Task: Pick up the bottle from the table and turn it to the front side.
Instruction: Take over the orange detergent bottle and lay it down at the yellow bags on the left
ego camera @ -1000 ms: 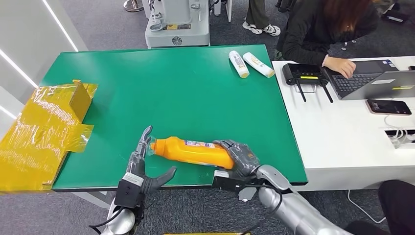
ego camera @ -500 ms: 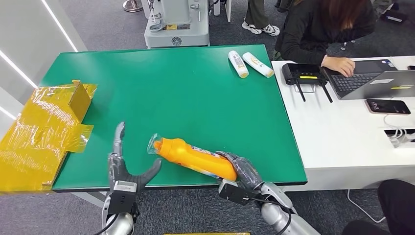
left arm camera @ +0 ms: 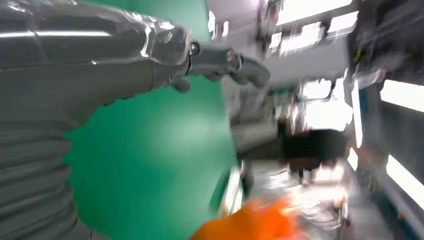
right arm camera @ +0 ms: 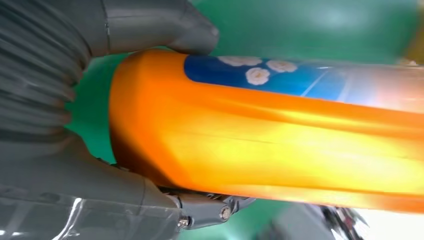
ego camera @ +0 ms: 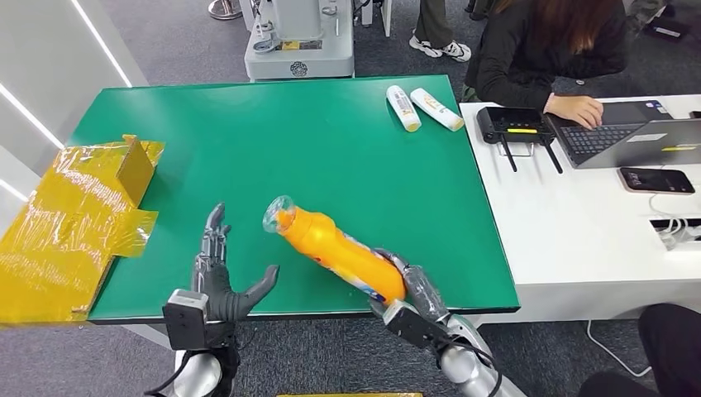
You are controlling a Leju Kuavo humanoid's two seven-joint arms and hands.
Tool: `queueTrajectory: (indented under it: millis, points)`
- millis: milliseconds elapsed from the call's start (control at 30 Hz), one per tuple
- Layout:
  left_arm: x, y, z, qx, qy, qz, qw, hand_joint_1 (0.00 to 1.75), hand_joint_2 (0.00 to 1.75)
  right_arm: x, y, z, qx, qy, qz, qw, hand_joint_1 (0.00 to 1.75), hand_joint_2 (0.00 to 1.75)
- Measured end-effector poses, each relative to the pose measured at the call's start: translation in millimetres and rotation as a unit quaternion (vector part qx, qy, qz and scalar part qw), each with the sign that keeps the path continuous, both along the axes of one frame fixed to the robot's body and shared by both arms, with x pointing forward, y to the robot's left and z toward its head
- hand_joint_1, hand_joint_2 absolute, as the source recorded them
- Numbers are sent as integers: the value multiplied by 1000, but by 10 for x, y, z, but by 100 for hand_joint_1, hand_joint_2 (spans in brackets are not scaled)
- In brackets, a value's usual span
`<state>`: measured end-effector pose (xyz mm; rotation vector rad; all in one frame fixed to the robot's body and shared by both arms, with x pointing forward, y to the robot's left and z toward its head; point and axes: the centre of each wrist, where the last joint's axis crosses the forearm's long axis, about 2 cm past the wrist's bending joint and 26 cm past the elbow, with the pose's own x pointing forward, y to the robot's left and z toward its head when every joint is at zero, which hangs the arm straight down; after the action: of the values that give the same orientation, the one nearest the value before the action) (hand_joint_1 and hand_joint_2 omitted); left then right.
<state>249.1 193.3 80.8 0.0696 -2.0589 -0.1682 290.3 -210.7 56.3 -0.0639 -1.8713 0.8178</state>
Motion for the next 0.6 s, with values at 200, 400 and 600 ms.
queueTrajectory:
  millis: [200, 400, 600]
  points:
    - [208, -53, 58, -86, 49, -117, 988, 0, 175, 118, 116, 346, 79, -121, -43, 988, 175, 175]
    - [474, -61, 227, -90, 39, -147, 984, 0, 175, 286, 322, 666, 88, -169, -36, 981, 175, 175]
    - [689, -41, 398, -75, 17, -148, 986, 0, 175, 401, 456, 841, 91, -177, -23, 980, 175, 175]
